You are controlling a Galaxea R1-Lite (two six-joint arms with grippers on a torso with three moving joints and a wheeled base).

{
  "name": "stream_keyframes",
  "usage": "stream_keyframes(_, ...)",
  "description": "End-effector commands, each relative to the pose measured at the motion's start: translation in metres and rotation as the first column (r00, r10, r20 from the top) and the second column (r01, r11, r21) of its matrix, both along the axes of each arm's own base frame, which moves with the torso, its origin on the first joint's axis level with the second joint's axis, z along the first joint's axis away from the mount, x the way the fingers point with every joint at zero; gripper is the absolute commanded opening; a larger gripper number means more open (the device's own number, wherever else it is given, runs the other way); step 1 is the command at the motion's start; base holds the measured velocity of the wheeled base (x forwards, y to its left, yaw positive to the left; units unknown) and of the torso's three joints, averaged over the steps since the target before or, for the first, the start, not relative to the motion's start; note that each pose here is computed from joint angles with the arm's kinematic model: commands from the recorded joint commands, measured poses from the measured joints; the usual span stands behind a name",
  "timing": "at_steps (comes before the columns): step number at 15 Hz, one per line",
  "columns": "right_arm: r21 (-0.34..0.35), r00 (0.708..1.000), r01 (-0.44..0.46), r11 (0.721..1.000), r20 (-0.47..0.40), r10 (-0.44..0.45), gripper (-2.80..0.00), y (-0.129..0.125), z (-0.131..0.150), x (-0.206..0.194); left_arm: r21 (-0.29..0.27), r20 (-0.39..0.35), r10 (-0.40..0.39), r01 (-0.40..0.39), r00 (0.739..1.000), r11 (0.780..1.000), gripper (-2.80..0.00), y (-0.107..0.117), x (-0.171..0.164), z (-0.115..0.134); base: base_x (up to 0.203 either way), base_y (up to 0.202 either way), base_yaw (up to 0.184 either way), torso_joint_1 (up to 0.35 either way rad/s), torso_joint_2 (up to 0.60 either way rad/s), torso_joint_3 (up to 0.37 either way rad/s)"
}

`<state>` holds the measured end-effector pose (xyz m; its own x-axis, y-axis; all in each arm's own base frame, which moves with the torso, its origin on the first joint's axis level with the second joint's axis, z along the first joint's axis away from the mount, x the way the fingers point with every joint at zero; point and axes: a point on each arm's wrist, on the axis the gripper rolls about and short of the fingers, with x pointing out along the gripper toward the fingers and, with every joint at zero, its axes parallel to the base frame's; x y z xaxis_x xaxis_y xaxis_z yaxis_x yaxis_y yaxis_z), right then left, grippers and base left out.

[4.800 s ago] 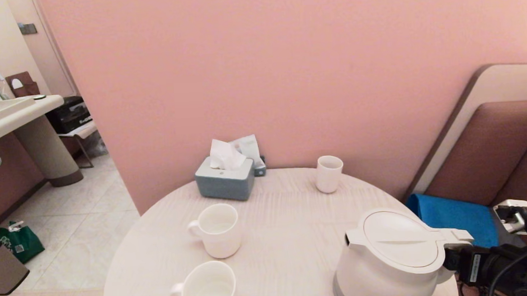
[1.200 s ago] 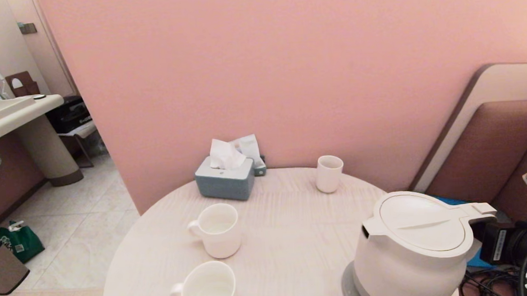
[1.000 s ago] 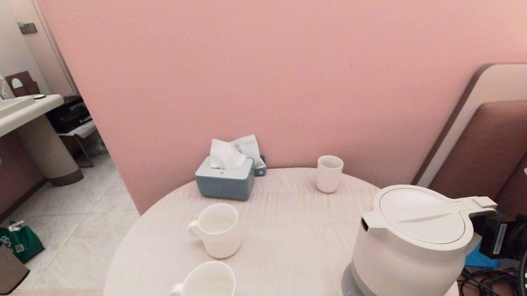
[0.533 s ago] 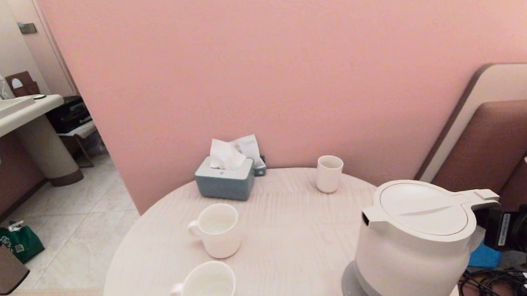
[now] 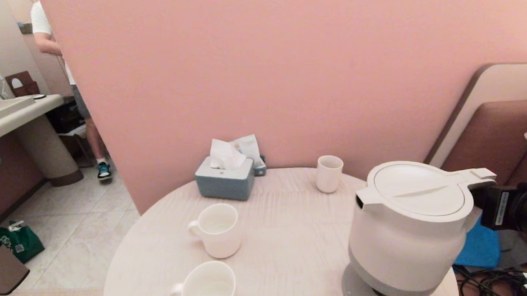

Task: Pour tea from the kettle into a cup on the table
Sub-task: Pour water into the cup

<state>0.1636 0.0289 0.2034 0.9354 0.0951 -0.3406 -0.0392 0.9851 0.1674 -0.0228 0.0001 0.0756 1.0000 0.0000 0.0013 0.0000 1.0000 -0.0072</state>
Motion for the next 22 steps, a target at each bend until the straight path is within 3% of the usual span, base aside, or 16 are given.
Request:
stream_keyframes(1, -0.006, 1.0, -0.023, 1.0, -0.001, 0.023, -2.8, 0.009, 0.004, 0.008, 0.0, -0.001, 0.0, 0.0, 1.0, 1.0, -2.8, 0.0, 0.0, 0.0, 0.0, 0.0, 0.0, 0.0, 0.0, 0.0)
stream_keyframes(7, -0.07, 0.999, -0.046, 0.996, 0.003, 0.047, -2.8, 0.059, 0.011, 0.041, 0.0, 0.0, 0.0, 0.0, 1.0, 1.0, -2.8, 0.0, 0.0, 0.0, 0.0, 0.0, 0.0, 0.0, 0.0, 0.0)
stream_keyframes(22, -0.115, 0.997, -0.074, 0.991, 0.024, 0.077, -2.8, 0.127, 0.017, 0.074, 0.0, -0.001, 0.0, 0.0, 1.0, 1.0, -2.8, 0.0, 0.0, 0.0, 0.0, 0.0, 0.0, 0.0, 0.0, 0.0)
